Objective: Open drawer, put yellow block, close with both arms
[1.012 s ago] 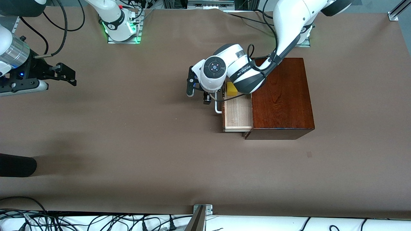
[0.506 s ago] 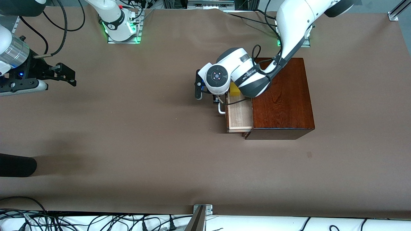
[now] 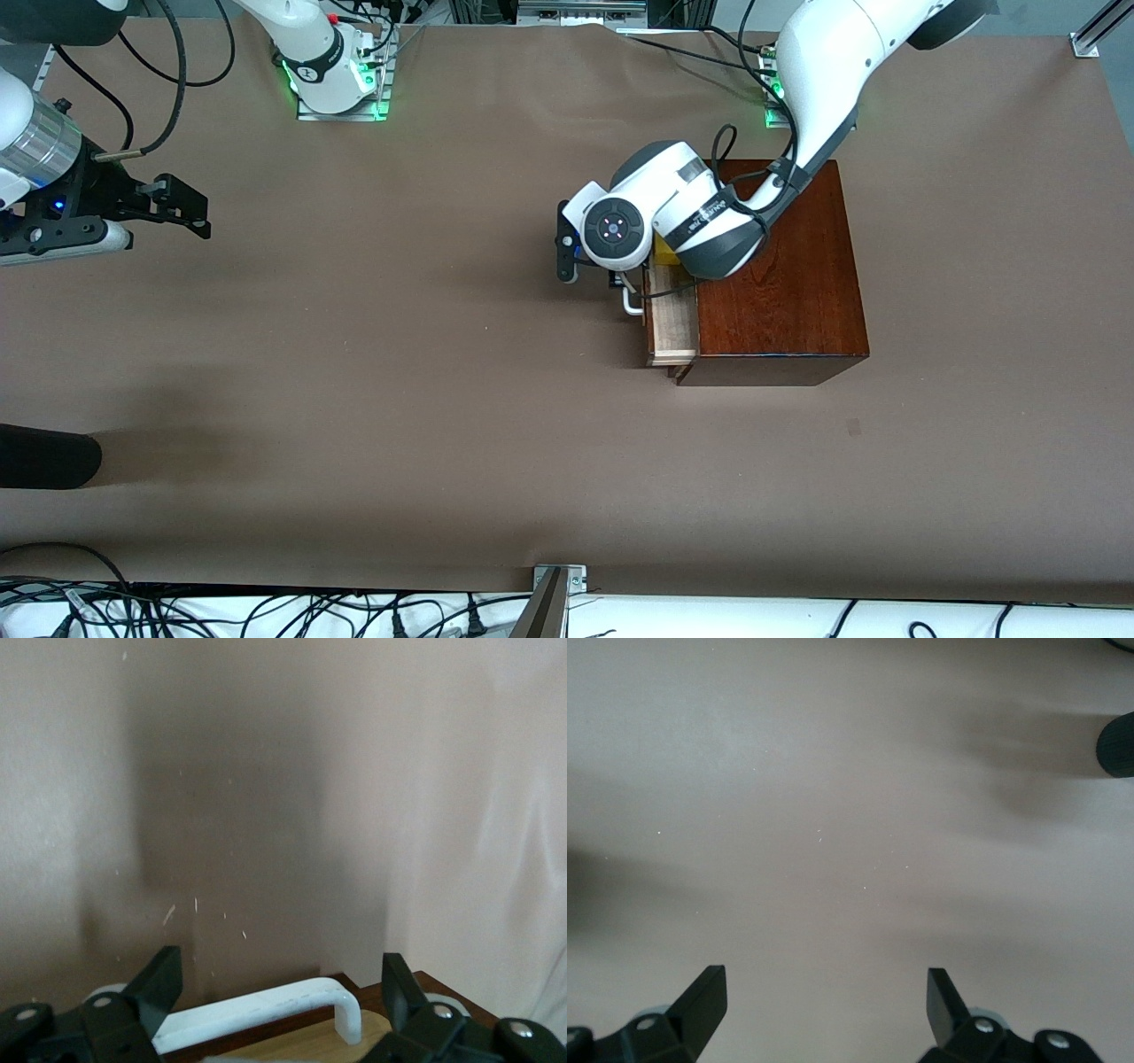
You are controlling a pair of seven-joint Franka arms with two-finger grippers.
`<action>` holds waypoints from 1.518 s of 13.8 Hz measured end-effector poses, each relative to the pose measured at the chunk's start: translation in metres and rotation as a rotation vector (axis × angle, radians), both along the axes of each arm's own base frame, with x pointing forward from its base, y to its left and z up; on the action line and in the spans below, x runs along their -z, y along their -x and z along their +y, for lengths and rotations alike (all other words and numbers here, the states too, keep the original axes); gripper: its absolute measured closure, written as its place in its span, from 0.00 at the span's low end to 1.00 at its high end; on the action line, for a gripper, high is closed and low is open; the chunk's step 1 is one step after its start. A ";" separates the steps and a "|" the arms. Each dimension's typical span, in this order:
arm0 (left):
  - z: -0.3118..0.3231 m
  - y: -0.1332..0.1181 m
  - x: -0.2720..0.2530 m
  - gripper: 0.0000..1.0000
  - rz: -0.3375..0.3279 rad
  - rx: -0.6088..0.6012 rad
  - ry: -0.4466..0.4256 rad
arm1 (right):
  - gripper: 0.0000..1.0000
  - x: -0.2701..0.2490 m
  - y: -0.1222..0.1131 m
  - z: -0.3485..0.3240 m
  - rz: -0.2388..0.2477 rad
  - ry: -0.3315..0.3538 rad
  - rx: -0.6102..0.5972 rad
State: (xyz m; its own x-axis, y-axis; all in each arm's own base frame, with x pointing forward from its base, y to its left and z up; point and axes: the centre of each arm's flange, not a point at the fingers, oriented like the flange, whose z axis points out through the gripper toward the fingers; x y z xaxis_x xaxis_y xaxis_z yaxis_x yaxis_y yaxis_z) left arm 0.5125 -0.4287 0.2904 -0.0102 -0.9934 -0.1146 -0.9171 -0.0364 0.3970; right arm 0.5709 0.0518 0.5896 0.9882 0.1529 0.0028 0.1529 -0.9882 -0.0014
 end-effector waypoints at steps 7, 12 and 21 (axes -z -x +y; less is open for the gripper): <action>0.051 -0.022 -0.002 0.00 0.063 -0.059 -0.070 | 0.00 0.001 0.000 -0.001 0.001 0.000 0.007; 0.050 -0.026 -0.021 0.00 0.024 -0.079 -0.065 | 0.00 0.001 0.000 -0.002 0.001 0.000 0.009; 0.208 -0.107 -0.253 0.00 -0.351 -0.397 -0.008 | 0.00 0.000 -0.001 -0.002 -0.002 0.000 0.010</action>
